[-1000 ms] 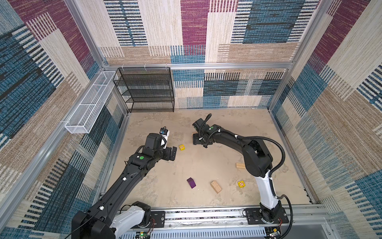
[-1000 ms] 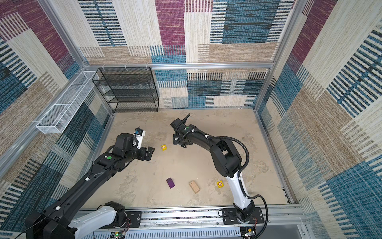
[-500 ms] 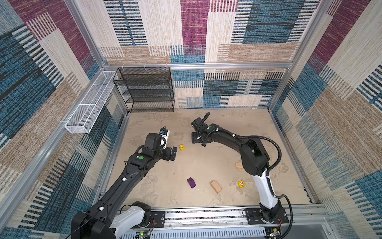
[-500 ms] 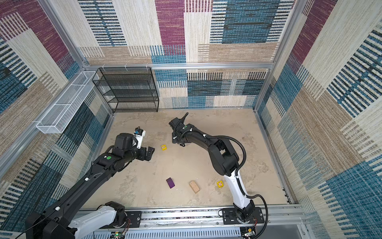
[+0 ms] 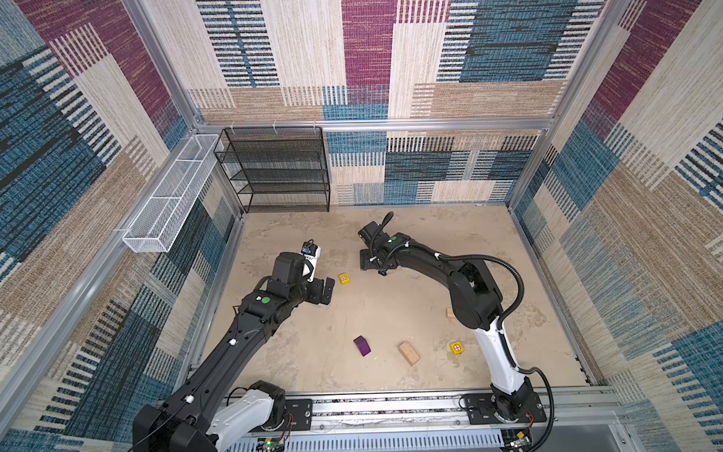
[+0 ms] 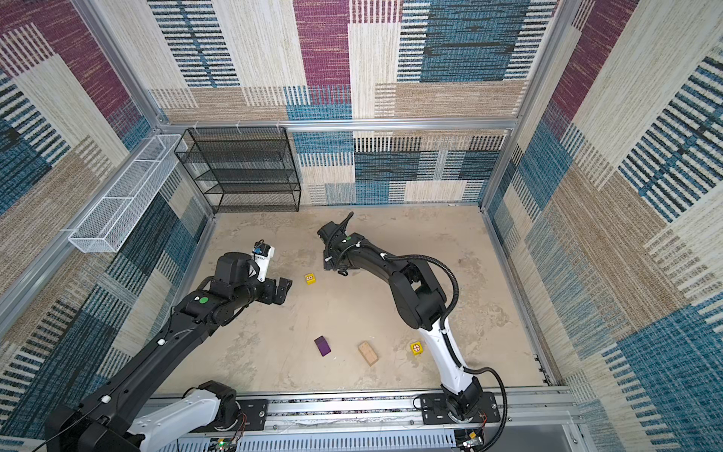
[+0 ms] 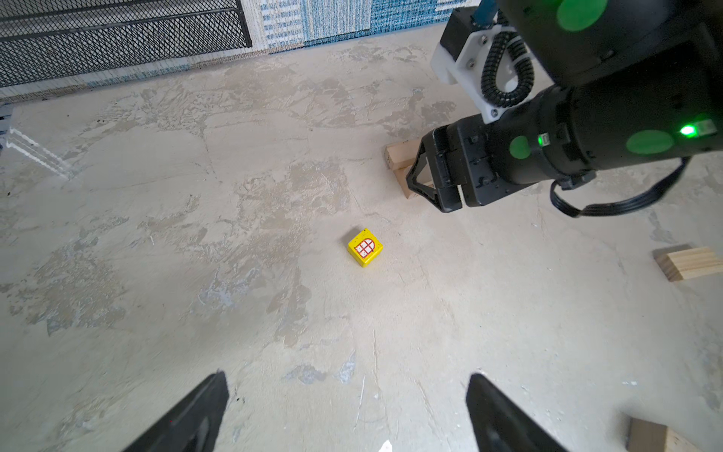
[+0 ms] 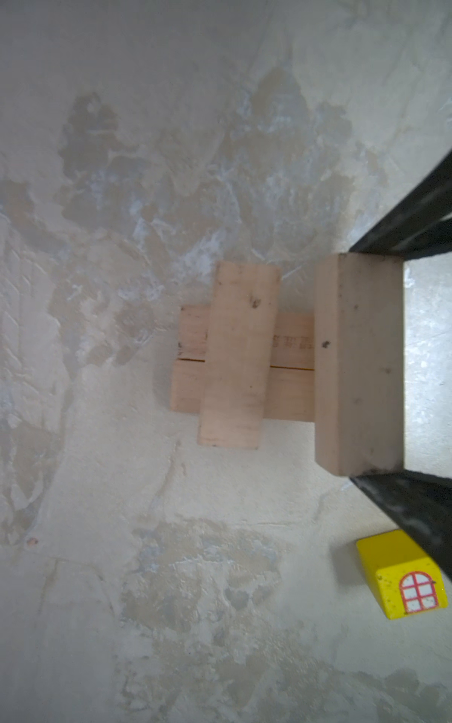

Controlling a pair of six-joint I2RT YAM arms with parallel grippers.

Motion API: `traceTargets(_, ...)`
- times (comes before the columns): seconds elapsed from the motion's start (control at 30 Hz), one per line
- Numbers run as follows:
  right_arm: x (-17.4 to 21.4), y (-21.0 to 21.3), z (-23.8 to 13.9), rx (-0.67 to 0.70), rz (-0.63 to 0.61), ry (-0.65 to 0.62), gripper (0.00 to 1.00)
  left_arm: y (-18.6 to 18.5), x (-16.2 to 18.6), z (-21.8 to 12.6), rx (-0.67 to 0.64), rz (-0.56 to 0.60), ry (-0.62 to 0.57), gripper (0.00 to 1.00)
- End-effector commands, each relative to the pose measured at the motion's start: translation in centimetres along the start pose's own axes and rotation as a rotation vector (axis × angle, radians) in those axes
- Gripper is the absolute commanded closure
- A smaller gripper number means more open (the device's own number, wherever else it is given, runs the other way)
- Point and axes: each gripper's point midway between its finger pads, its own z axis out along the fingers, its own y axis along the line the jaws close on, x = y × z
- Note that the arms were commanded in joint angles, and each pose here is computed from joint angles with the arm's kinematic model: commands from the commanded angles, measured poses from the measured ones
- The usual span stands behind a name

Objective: Build the wood block tower
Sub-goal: 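Lower the held block beside the crosswise top block with the right gripper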

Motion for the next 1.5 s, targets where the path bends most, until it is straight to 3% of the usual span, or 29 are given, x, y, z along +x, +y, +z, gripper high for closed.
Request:
traceTargets(0.0,-0.2,0.2,0.3,0.001,-0.011,0.003,0.41,0.1,-0.1,-0.2,-0.006,0.016,-0.003,0.0)
traceTargets(0.43,-0.4,0.4,1.4,0.022,-0.003,0.017,0.36,0.1,-0.1,-0.4,-0.008,0.02,-0.007,0.0)
traceTargets(0.7,-0.5,0.1,1.1,0.04,0.005,0.018,0.14,0.1,0.0,-0.3,-0.008,0.021,-0.005,0.0)
traceTargets(0.83,-0.7,0.0,0.4,0.039,0.008,0.012,0.09,0.2,0.0,-0.2,-0.013,0.022,-0.001,0.0)
traceTargets(1.17,-2.0,0.4,-2.9,-0.01,0.001,-0.037,0.09,0.8,0.2,0.2,-0.045,0.016,0.012,0.0)
traceTargets(1.47,-3.1,1.0,-7.4,-0.128,-0.12,-0.168,0.17,1.0,-1.3,1.1,-0.06,-0.018,0.015,0.03)
